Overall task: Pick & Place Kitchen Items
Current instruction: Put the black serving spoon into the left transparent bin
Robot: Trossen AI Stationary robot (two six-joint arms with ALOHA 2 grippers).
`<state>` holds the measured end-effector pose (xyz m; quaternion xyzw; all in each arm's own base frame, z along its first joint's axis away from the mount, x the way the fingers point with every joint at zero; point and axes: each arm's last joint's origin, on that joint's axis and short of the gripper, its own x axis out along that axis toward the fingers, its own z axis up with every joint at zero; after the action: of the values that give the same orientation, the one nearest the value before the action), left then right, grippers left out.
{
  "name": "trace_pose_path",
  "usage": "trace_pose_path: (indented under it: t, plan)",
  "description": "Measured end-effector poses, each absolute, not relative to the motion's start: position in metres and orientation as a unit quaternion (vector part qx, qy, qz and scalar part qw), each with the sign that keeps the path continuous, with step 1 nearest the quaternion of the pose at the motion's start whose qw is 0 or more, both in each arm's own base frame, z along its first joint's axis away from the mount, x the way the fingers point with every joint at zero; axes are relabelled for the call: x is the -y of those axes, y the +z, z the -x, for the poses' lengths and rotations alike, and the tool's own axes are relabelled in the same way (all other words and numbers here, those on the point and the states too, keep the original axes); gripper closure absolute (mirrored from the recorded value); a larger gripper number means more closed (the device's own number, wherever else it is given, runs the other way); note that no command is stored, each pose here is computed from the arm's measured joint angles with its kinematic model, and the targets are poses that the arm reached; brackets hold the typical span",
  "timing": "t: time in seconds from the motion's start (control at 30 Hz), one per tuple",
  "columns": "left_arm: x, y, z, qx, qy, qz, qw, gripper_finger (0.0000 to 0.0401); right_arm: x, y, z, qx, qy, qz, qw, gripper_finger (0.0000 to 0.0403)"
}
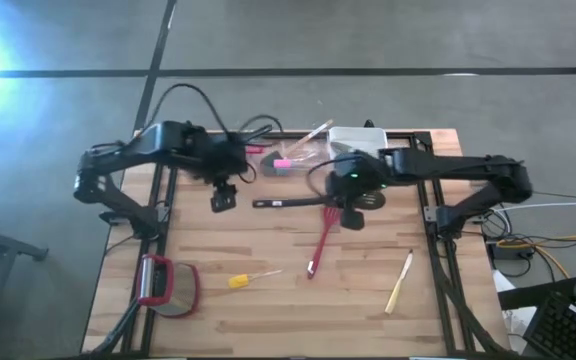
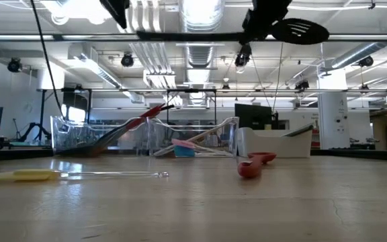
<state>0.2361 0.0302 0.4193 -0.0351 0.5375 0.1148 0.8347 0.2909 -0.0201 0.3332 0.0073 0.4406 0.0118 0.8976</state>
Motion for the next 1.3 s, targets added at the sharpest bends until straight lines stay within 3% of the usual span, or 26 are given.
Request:
trace_pose_path:
  t: [0.17, 0.3, 0.47, 0.67, 0.93, 1.13, 1.3]
  plan:
    - [-0.032, 0.431, -0.227, -0.438, 0.162, 0.025, 0.884, 0.0152, 0.016, 0.325, -0.268, -0.247, -0.002, 0.004, 0.969, 0.0345]
    - [-0.032, 0.433, -0.229, -0.355, 0.168, 0.035, 0.919, 0.0152, 0.015, 0.308, -0.254, -0.069, -0.007, 0.016, 0.997, 0.0345]
    - [-0.034, 0.419, -0.247, -0.252, 0.165, 0.035, 0.953, 0.0151, 0.014, 0.283, -0.240, 0.123, -0.010, 0.024, 0.992, 0.0345]
    - [-0.037, 0.390, -0.275, -0.133, 0.161, 0.031, 0.977, 0.0151, 0.005, 0.271, -0.226, 0.305, 0.003, 0.040, 0.951, 0.0345]
    - [-0.038, 0.383, -0.294, 0.080, 0.126, 0.001, 0.989, 0.0151, 0.004, 0.257, -0.247, 0.301, 0.015, 0.022, 0.953, 0.0345]
    - [-0.034, 0.387, -0.303, 0.078, 0.054, -0.074, 0.993, 0.0151, 0.004, 0.254, -0.266, 0.283, 0.030, 0.017, 0.958, 0.0345]
    - [-0.031, 0.405, -0.306, 0.109, 0.034, -0.083, 0.990, 0.0151, 0.005, 0.249, -0.279, 0.265, 0.025, 0.015, 0.964, 0.0345]
